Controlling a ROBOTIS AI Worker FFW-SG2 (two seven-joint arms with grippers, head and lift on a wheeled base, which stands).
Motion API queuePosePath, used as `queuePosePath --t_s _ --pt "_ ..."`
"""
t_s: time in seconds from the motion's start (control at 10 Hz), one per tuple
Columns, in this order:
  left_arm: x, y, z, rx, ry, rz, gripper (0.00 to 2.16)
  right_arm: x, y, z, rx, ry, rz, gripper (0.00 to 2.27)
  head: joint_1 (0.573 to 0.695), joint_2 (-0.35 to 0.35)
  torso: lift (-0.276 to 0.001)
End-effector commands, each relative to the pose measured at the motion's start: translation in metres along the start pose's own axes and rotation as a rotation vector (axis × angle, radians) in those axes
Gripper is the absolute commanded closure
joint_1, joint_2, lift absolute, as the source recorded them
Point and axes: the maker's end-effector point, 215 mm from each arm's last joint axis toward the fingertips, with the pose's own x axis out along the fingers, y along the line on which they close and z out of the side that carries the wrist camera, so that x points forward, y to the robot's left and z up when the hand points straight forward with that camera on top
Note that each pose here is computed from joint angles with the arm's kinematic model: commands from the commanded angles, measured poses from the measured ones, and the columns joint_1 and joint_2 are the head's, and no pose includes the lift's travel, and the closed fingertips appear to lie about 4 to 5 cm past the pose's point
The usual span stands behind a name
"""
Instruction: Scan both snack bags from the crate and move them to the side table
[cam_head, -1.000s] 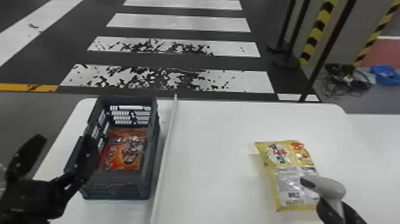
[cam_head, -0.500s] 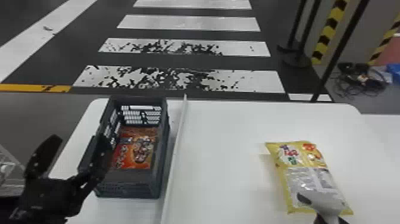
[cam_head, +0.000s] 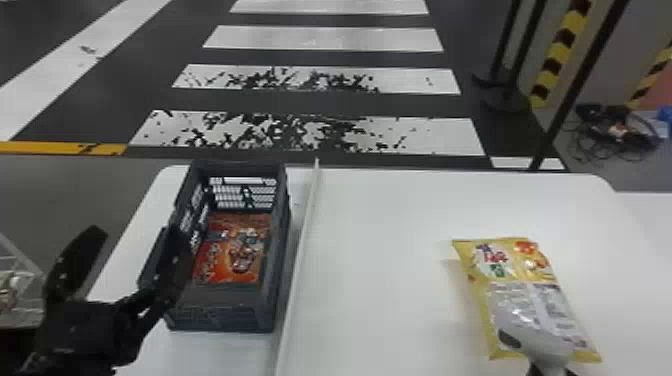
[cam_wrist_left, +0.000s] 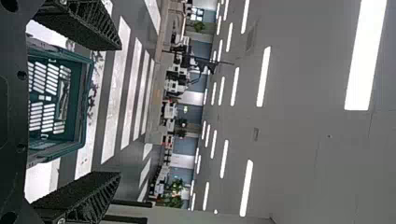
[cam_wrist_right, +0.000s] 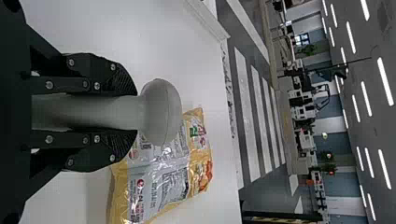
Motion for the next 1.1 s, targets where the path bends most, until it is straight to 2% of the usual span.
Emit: queuePosePath --t_s 0.0,0.2,0.3,0.6,0.7,0.8,1.0 --pt "-0.001 0.001 0.000 0.005 0.002 0.001 0.03 0.003 -0.008 0.020 -0.004 -0.040 -0.010 2.24 0.695 0.027 -0.095" --pt "-0.004 0.000 0.000 0.016 0.001 -0.005 0.03 0.027 -0.062 0.046 -0.021 -0.024 -0.079 2.24 0.695 0.012 -0.095" --pt "-0.008 -0.005 0.007 0.026 -0.006 -0.021 0.03 0.037 -0.091 0.057 -0.015 -0.012 -0.110 2.24 0.695 -0.024 -0.095" --pt "-0.030 -0.005 0.017 0.061 -0.031 -0.010 0.03 0.078 -0.148 0.063 -0.002 0.052 -0.150 2.24 0.695 -0.157 -0.095" --pt "-0.038 -0.005 0.025 0.060 -0.055 -0.007 0.03 0.091 -0.170 0.059 0.003 0.073 -0.170 2.24 0.695 -0.179 -0.095" --pt "-0.041 -0.006 0.023 0.071 -0.049 -0.004 0.03 0.109 -0.194 0.053 0.012 0.098 -0.188 2.24 0.695 -0.189 -0.095" --pt "-0.047 -0.006 0.020 0.090 -0.031 -0.002 0.03 0.142 -0.225 0.068 -0.014 0.085 -0.206 2.24 0.695 -0.236 -0.095"
